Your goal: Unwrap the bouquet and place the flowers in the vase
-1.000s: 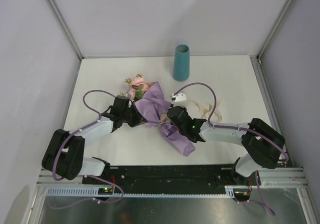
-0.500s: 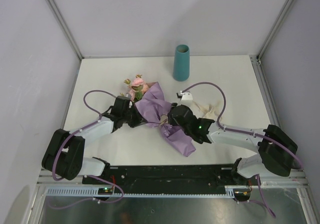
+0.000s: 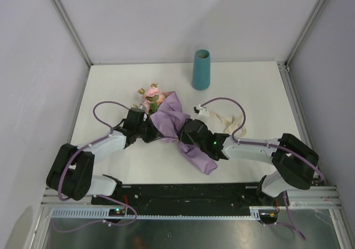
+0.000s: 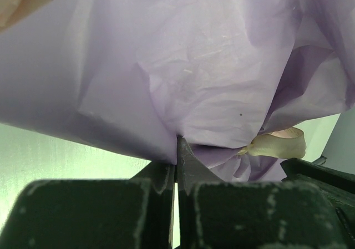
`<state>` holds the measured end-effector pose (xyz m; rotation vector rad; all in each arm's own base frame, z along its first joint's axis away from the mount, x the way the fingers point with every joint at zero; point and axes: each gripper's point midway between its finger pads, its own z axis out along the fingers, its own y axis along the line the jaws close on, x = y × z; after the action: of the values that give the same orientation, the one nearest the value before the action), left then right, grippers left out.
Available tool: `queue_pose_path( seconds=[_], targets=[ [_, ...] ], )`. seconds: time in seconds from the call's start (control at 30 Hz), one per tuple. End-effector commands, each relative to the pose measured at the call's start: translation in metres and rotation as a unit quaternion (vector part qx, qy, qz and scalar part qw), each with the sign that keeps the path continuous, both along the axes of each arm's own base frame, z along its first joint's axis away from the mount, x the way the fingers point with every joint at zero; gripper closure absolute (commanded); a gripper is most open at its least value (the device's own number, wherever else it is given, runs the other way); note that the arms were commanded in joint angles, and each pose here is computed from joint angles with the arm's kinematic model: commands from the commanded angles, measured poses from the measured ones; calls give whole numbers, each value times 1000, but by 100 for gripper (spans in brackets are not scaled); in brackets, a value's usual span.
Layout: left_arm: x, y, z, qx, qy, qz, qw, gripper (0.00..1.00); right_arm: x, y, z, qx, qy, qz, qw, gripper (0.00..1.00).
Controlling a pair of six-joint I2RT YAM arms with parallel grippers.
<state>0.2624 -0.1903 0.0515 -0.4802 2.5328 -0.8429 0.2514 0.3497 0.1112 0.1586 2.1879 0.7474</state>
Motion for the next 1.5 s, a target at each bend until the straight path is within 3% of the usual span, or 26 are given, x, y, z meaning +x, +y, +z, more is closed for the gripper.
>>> queue_pose_path(
  seconds=[0.0,0.77,1.47],
  targets=[
    [-1,-5,8,-13,-12,-3,1000,100,0,1,1,23,8,-35,999,70],
    [-2,-6,8,-14,-11,-6,1000,100,-1,-7,-31,5,45,-79,996,76],
    [-4,-9,9,-17,-13,-8,1000,100,18,-7,-42,15,40,-103,994,73]
  ],
)
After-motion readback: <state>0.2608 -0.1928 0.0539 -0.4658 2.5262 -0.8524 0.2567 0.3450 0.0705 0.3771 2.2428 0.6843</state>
